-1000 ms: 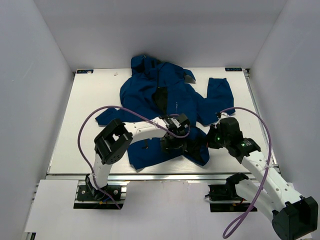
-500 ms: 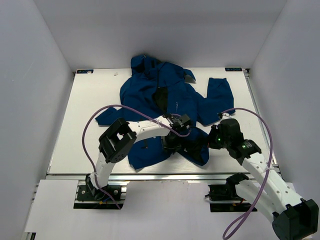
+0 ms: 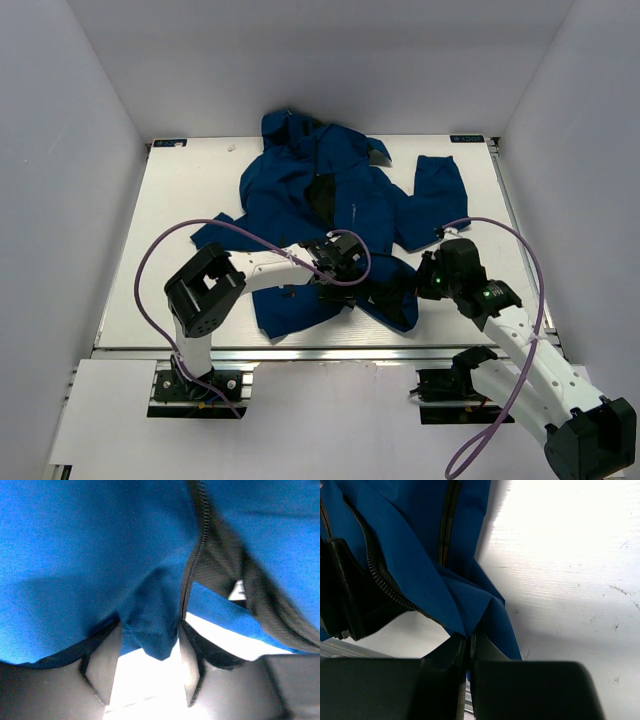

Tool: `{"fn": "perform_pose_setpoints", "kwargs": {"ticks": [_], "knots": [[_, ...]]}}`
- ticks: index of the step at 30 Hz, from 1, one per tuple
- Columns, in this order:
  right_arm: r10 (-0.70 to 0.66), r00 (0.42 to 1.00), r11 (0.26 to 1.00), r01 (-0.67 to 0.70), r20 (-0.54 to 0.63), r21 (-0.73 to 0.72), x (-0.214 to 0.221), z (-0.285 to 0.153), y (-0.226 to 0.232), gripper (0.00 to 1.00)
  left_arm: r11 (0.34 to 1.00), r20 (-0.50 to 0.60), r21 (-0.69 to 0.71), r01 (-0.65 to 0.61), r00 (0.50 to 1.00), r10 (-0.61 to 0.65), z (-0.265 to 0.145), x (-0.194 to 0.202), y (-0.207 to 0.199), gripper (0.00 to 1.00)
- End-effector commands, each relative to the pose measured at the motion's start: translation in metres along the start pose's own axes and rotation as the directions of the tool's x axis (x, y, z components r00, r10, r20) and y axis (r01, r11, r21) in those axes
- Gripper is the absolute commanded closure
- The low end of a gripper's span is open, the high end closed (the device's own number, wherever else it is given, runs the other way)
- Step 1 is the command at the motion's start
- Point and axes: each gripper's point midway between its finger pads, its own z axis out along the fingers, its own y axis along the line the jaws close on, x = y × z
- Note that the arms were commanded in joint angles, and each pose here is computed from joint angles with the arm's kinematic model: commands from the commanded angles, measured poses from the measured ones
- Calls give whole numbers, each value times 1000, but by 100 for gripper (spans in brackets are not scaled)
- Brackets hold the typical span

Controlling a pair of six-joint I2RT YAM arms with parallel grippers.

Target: Zip up the jacket

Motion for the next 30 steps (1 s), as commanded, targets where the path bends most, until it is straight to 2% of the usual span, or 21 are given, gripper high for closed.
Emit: {"fn": "perform_pose_setpoints", "kwargs": {"ticks": [1, 4, 5, 7, 9, 10, 13, 14, 18, 22, 24, 26, 27, 29, 30], "knots": [[-13, 1000, 1000, 13, 8, -3, 1, 2, -2, 100, 999, -14, 16, -45, 999, 45, 15, 5, 2, 38], [-11, 1000, 1000, 11, 1, -5, 3, 3, -2, 100, 999, -17, 17, -45, 999, 45, 15, 4, 1, 36], [-13, 1000, 1000, 13, -1, -5, 3, 4, -3, 100, 999, -16, 21, -43, 999, 44, 15, 4, 0, 41], [-14, 1000, 1000, 14, -5, -3, 4, 5, -3, 100, 999, -17, 15, -40, 999, 41, 16, 3, 0, 58], [-15, 1000, 1000, 15, -10, -4, 5, 5, -3, 100, 999, -24, 13, -35, 999, 35, 18, 4, -1, 66], [-16, 1000, 1000, 16, -11, -5, 5, 6, -3, 100, 999, -37, 2, -35, 999, 35, 22, 7, 2, 75], [-20, 1000, 1000, 20, -18, -9, 6, 7, -2, 100, 999, -48, -3, -35, 998, 35, 25, 6, 0, 91], [-26, 999, 1000, 26, -24, -12, 7, 8, -3, 100, 999, -44, 1, -37, 998, 37, 24, 5, -1, 100], [-36, 999, 999, 35, -34, -40, 11, 9, 1, 100, 998, -19, 37, -55, 998, 56, 17, 1, -7, 100], [-85, 996, 976, 85, 9, -203, 5, 3, 29, 100, 986, 77, 129, -103, 993, 93, -14, -10, -16, 100], [-112, 993, 955, 120, 46, -271, 0, -3, 41, 100, 957, 168, 258, -131, 982, 89, -52, -21, -35, 100], [-127, 987, 918, 155, 101, -366, -8, -12, 60, 100, 942, 214, 298, -157, 972, 94, -68, -15, -27, 100], [-121, 987, 907, 154, 106, -392, -9, -14, 65, 100, 913, 296, 367, -180, 953, 69, -99, -25, -36, 100], [-123, 983, 872, 173, 136, -459, -15, -21, 80, 100, 903, 333, 382, -196, 941, 63, -111, -19, -25, 100], [-116, 980, 847, 183, 163, -499, -22, -26, 90, 100, 885, 390, 413, -215, 920, 42, -134, -24, -27, 100]]}}
